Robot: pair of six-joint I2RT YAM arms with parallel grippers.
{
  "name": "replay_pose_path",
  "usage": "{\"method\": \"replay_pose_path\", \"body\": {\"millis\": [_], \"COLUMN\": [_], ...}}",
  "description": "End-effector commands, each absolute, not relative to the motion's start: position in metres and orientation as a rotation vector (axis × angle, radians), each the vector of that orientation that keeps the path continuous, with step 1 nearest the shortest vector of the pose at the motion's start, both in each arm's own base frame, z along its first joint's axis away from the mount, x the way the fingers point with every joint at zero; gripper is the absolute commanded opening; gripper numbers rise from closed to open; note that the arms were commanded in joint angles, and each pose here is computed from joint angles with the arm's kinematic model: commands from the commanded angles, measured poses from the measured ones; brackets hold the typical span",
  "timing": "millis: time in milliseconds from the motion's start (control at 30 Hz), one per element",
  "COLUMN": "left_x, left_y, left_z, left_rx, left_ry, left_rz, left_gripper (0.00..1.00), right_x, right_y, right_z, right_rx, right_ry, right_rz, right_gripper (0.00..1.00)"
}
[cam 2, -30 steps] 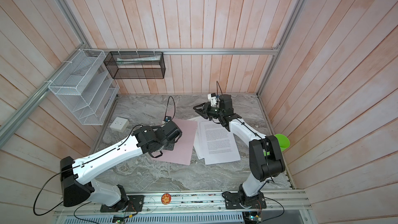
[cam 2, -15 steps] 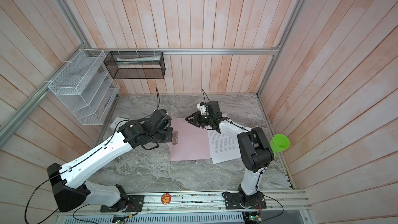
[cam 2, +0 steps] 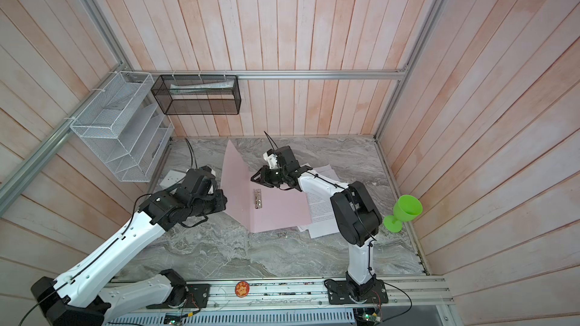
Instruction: Put the files into the folder
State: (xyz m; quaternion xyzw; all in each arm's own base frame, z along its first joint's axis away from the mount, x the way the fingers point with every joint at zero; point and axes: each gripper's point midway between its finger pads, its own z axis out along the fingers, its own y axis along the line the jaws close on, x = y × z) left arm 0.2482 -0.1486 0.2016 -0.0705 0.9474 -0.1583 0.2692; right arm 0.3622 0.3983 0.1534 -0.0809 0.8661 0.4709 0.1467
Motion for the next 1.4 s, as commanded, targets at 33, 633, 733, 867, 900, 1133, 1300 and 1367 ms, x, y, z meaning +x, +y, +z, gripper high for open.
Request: {"method": "replay_pose_path", "body": {"millis": [33,633,733,867,900,1133,1300,1367], "left_x": [0.246,0.242,0.246,0.263,0.267,0.300,0.318,0.321], "left_y": [-0.131,-0.022,-0.046,-0.100,-0.114,-0.180,-0.177,-0.169], "left_z": [0.186,0.310,0.360,0.374,0.370,0.295,0.222,0.206], "left_rx": [-0.254,-0.527,-0.418,-0.234,-0.204,-0.120,-0.215,-0.254], "left_ry": [2.540,2.040,1.925,1.891,1.896,2.003,2.142,2.157], "left_rz": [-0.398,-0.219,-0.407,-0.701,-0.772,-1.031,-0.927,-0.874], "left_gripper": [0.41,0.85,0.84,0.83,0.83,0.82,0.82,0.82], "right_x": [0.366,0.328,0.326,0.323,0.322,0.318,0.316,0.318], "right_y": [0.406,0.468,0.478,0.487,0.489,0.496,0.486,0.474], "right_z": [0.139,0.150,0.150,0.138,0.134,0.118,0.113,0.116], "right_rx": [-0.294,-0.606,-0.636,-0.671,-0.675,-0.691,-0.665,-0.627], "right_ry": [2.548,2.530,2.519,2.531,2.538,2.559,2.589,2.591], "right_rz": [1.140,1.015,1.045,1.047,1.063,1.115,1.152,1.167], "right_gripper": [0.29,0.29,0.29,0.29,0.29,0.29,0.29,0.29]}}
